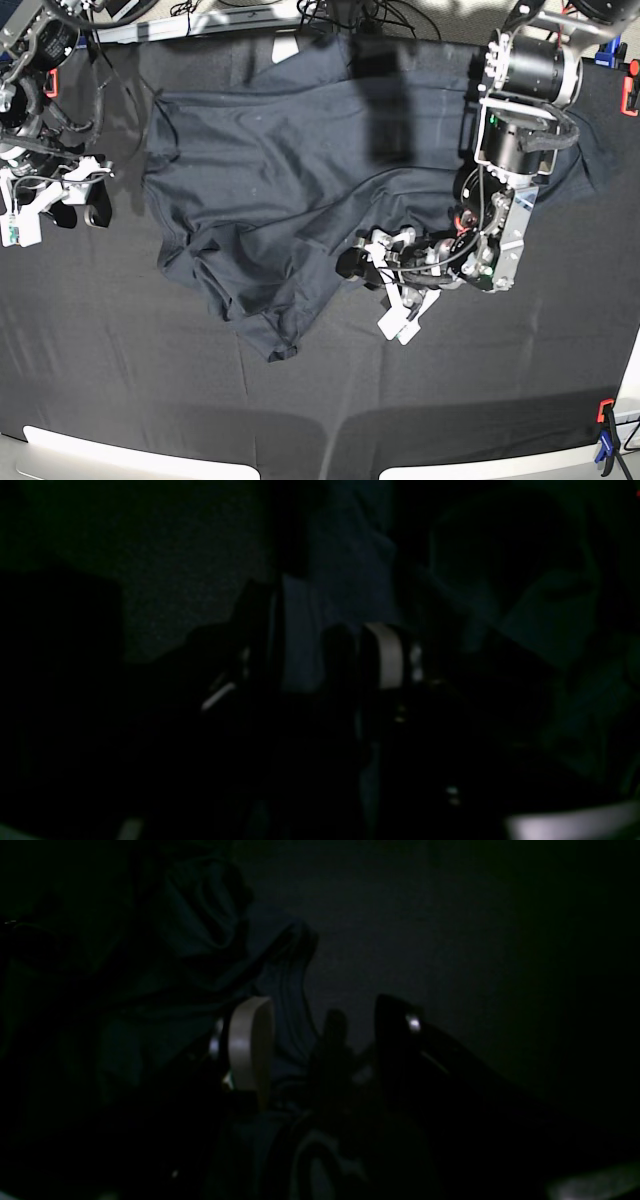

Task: Layout the t-shirt on the table in an organized manner, then fold the t-shirt properly
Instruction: 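Pull the shirt's side with the left gripper to flatten it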

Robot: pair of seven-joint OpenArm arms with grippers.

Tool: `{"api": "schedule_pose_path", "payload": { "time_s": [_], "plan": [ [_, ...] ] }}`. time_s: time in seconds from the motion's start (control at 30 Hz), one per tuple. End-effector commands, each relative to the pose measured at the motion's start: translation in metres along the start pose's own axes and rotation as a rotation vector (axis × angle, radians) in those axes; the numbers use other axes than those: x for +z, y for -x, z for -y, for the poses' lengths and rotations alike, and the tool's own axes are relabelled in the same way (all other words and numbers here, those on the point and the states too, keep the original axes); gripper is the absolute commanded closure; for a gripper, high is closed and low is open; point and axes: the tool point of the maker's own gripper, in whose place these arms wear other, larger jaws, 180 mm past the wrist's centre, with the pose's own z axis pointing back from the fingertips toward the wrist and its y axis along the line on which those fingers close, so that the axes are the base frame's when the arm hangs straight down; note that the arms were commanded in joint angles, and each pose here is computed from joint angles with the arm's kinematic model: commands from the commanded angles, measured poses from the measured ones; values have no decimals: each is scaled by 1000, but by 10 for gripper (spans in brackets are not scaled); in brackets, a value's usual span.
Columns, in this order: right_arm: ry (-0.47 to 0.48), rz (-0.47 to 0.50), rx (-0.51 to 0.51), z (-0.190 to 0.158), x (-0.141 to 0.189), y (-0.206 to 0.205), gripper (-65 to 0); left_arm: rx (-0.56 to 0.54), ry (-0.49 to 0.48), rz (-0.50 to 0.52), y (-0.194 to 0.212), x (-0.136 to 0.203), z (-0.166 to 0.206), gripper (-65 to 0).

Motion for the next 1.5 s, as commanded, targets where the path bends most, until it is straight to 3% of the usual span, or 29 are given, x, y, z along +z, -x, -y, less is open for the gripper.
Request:
{"api": "schedule_pose_path", "payload": {
  "time_s": [0.0, 0.07, 0.17, 0.3, 0.37, 0.5, 0.63, 0.9, 1.1, 1.47],
  "plan": [
    [-6, 43, 36, 0, 3, -14, -314, -18, 24, 86, -32, 4, 5, -135],
    [-6, 44, 36, 0, 3, -14, -314, -4, 37, 128, -40, 6, 6, -13],
    [-5, 44, 37, 0, 3, -14, -314, -16, 25, 220, -62, 16, 0, 0],
    [-6, 44, 36, 0, 3, -14, -314, -115, -72, 250, -87, 38, -28, 0],
    [-6, 44, 36, 0, 3, -14, -314, -189, -160, 275, -101, 55, -50, 0],
    [-7, 43, 38, -1, 3, -13, -314, -287, -466, 376, -130, 104, -111, 0],
    [-7, 42, 38, 0, 3, -13, -314, -404, -692, 442, -144, 151, -148, 0],
    [-8, 42, 38, -1, 3, -13, -314, -456, -985, 648, -167, 224, -183, 0],
    [-40, 45, 38, -6, 3, -14, -314, -471, -1062, 580, -172, 233, -213, 0],
    [-54, 48, 49, -9, 4, -14, -314, -443, -1082, 582, -171, 239, -231, 0]
  ]
}}
